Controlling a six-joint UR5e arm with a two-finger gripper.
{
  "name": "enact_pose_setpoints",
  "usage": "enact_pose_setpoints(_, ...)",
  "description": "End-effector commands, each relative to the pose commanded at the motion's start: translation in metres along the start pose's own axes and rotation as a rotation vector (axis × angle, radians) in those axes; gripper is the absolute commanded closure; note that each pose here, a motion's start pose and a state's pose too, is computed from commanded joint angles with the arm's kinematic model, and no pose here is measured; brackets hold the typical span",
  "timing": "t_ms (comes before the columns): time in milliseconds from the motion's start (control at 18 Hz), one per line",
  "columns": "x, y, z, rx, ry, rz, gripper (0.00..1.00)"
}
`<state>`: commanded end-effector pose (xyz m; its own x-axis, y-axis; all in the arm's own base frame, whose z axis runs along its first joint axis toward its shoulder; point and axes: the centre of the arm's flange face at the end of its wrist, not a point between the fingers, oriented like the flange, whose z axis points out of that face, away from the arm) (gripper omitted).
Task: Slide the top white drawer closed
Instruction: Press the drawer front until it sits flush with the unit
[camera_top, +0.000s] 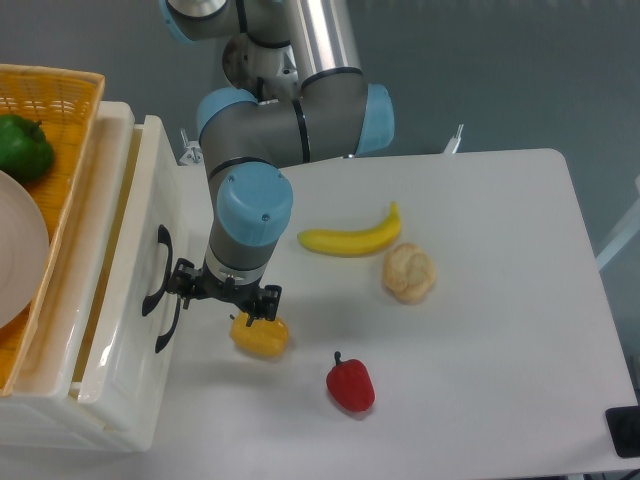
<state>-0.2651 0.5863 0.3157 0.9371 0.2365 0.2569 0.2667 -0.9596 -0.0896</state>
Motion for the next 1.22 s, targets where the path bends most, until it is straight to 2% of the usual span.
enact_pose_setpoints(1222, 0.0032, 0.0000, -0.0022, 0.004, 0.001, -0.033, 0.00)
